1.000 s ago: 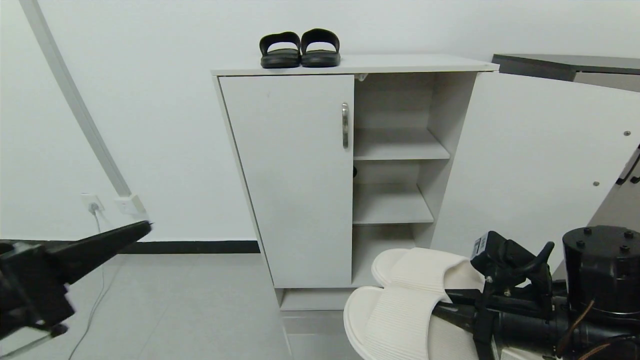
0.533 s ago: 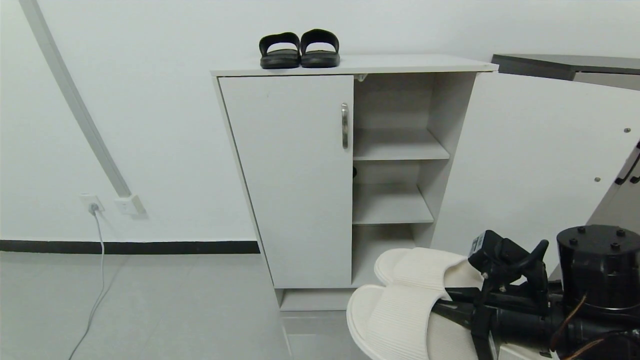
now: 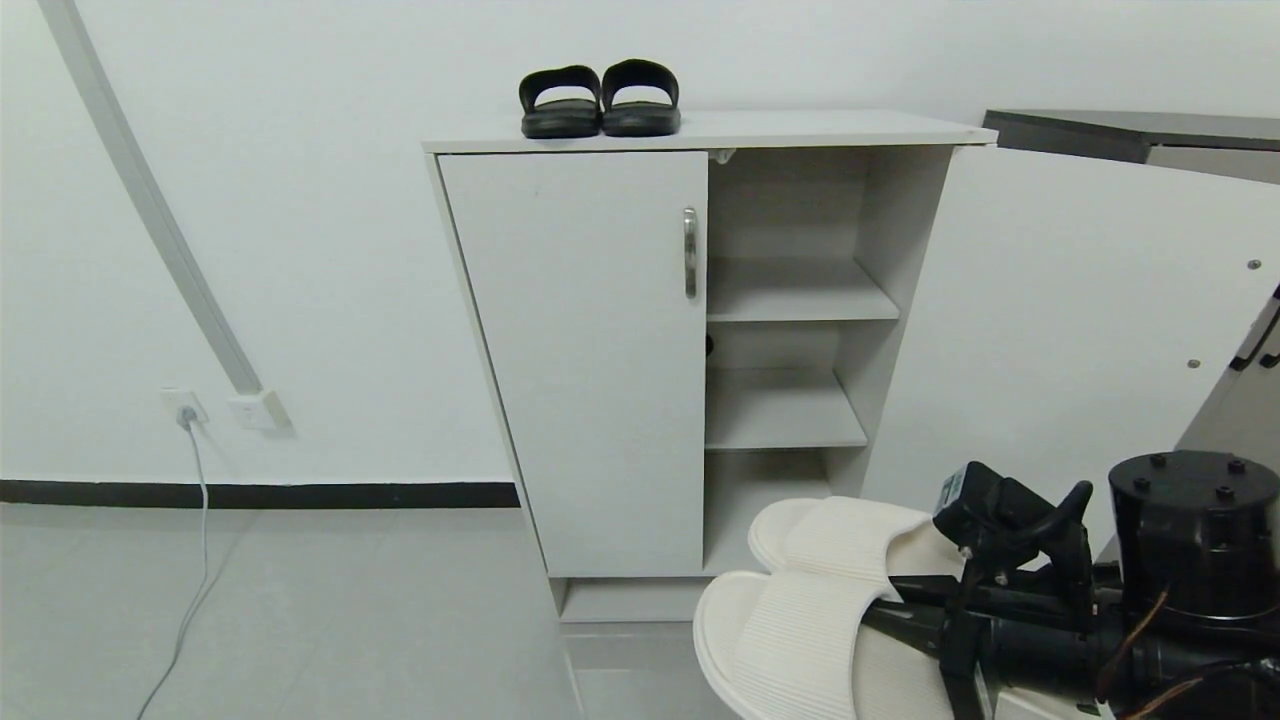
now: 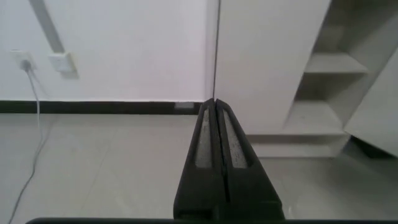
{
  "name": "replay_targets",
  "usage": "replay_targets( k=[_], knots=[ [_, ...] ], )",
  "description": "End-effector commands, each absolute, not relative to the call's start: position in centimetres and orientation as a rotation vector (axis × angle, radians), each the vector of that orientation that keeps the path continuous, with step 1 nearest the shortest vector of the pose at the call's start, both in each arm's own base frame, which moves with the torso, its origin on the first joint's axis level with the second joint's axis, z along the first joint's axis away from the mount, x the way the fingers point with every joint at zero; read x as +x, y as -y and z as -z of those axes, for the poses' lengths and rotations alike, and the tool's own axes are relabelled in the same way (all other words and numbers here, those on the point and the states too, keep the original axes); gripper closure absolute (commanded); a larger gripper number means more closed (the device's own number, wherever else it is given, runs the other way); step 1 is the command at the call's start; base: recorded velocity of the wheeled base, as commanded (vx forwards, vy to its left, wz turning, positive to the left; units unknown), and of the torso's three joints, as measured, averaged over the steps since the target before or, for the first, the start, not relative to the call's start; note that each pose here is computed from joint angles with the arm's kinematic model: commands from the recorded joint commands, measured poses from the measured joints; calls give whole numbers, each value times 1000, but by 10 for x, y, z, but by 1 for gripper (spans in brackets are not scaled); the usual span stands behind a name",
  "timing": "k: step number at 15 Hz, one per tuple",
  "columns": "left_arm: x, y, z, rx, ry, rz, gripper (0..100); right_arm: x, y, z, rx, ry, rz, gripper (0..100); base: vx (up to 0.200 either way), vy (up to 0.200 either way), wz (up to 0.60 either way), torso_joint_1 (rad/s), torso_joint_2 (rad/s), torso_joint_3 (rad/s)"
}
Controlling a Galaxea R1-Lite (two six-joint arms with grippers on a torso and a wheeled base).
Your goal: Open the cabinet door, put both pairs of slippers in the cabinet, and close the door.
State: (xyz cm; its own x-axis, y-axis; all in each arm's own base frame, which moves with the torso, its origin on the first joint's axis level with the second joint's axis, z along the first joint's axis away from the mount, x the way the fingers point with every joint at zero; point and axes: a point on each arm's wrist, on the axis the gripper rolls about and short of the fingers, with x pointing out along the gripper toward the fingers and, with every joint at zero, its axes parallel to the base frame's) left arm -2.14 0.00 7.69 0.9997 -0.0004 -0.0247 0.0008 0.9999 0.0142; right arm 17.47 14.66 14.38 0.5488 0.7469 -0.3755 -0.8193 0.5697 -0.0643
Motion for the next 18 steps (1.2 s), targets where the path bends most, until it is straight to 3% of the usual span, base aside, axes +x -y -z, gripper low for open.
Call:
replay_targets(
  k=[1, 4, 7, 12, 18],
  knots=[
    [-23, 1, -75, 28, -6, 28, 100, 176, -148, -143, -246, -329, -940, 100, 0, 0, 0, 0, 0, 0],
    [-23, 1, -75, 32, -6, 32, 100, 182, -154, -136, -255, -359, -919, 100, 0, 0, 0, 0, 0, 0],
    [-23, 1, -75, 32, -6, 35, 100, 186, -176, -112, -222, -421, -754, 100, 0, 0, 0, 0, 0, 0],
    [-23, 1, -75, 29, -6, 35, 100, 244, -256, -43, -47, -323, -265, 100, 0, 0, 0, 0, 0, 0],
    [-23, 1, -75, 28, -6, 34, 100, 290, -273, -46, 27, -208, 11, 100, 0, 0, 0, 0, 0, 0]
  ],
)
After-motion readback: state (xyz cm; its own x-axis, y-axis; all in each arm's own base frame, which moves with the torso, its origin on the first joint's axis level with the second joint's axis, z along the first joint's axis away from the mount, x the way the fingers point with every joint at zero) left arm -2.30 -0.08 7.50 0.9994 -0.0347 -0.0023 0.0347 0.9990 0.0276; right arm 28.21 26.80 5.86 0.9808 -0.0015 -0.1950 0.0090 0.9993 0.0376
